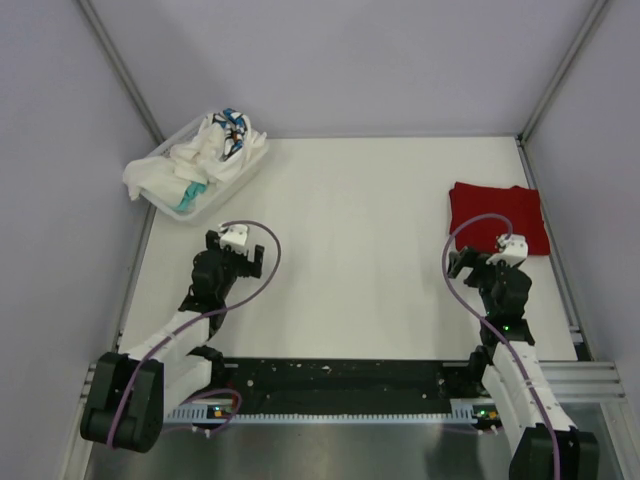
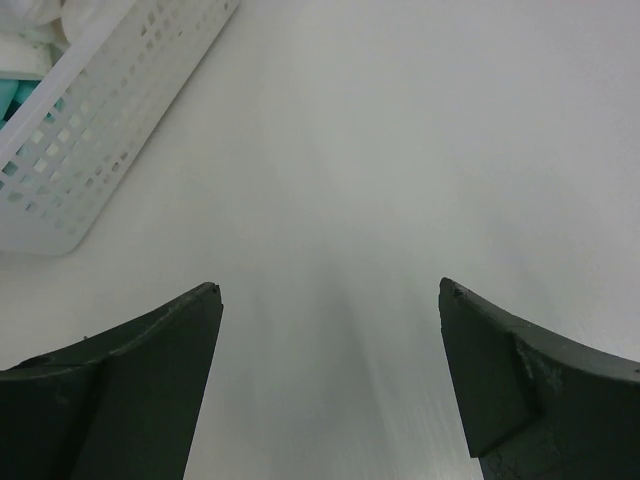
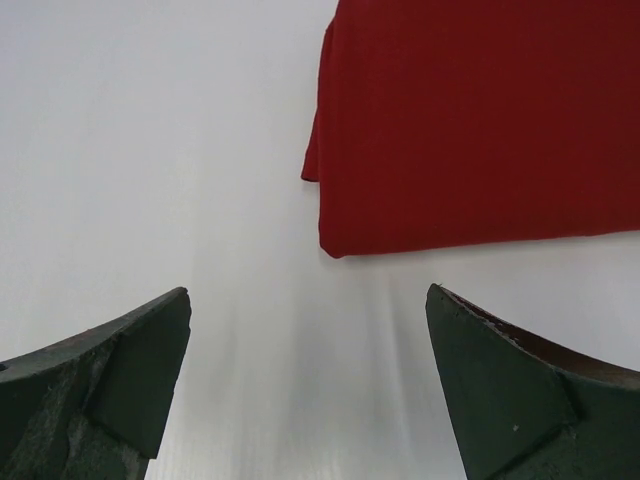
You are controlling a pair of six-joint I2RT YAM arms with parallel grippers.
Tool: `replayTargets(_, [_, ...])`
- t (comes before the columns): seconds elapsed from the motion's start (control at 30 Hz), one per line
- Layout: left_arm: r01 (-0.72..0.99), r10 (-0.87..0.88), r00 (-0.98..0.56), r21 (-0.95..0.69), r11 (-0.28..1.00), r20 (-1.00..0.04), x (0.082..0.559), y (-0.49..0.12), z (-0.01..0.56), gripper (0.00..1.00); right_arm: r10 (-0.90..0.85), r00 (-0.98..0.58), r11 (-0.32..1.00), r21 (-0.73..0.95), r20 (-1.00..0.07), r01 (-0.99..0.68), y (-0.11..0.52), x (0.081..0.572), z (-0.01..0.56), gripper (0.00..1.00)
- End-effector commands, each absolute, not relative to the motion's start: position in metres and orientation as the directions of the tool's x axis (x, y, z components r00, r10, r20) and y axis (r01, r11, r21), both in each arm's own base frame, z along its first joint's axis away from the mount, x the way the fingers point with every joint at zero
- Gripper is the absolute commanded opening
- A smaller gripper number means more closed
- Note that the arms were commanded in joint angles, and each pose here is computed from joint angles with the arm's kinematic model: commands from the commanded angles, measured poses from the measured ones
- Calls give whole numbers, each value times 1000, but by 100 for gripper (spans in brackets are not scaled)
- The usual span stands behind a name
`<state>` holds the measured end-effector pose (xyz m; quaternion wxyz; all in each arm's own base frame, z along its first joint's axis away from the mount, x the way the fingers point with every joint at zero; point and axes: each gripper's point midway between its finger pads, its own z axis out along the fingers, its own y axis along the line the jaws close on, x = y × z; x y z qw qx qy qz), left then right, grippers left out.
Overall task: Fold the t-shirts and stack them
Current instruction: Grab crumpled tshirt from bin with the left arm
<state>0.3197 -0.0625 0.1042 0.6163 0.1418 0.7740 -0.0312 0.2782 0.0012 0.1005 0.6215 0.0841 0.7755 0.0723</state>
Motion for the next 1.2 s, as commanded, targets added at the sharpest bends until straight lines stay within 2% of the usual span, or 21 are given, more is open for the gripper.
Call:
replayTargets(0.0, [311, 213, -132, 163, 936, -968, 323, -71, 120, 92, 246, -156, 968, 235, -957, 85, -6, 283, 114, 99])
replayTargets(0.1, [405, 294, -78, 239, 882, -953, 326, -84, 137, 91, 268, -143, 958, 248, -953, 142, -15, 282, 113, 99])
replayTargets(0.2, [541, 431, -50, 338, 770, -901, 328, -99, 157, 83, 270, -143, 957, 250, -952, 144, -15, 282, 114, 99])
replayTargets(0.27, [564, 463, -75, 345, 750, -883, 334, -99, 177, 79, 265, -130, 961, 251, -955, 117, -11, 284, 120, 99])
replayTargets(0.4, [567, 495, -138, 342, 749, -858, 342, -94, 212, 79, 300, -48, 949, 293, -953, 114, -13, 290, 149, 99])
replayTargets(0.53, [544, 509, -154, 357, 760, -847, 354, -90, 245, 80, 317, 11, 948, 317, -948, 0, 4, 296, 179, 99])
replayTargets(0.63, [524, 493, -161, 349, 777, -855, 354, -88, 255, 80, 311, 2, 950, 311, -950, 15, 1, 296, 183, 99])
replayTargets(0.67, [498, 475, -160, 345, 796, -865, 356, -84, 259, 84, 310, -1, 951, 310, -951, 16, 1, 295, 186, 99])
replayTargets(0.73, [437, 430, -167, 324, 839, -888, 363, -74, 269, 99, 292, -10, 956, 292, -956, -32, 9, 296, 196, 99])
replayTargets(0.8, [372, 408, -176, 324, 870, -896, 377, -59, 294, 99, 279, -30, 952, 281, -960, -120, 24, 295, 208, 99])
replayTargets(0.97, [286, 392, -302, 310, 907, -869, 428, -20, 310, 99, 279, -90, 914, 293, -956, -279, 54, 286, 238, 99])
replayTargets(1.07, [305, 398, -365, 296, 905, -842, 460, -12, 297, 98, 274, -85, 872, 285, -958, -399, 74, 278, 252, 97])
replayTargets(1.17, [322, 386, -434, 260, 910, -814, 492, 4, 277, 95, 258, -103, 849, 276, -961, -451, 83, 272, 254, 94])
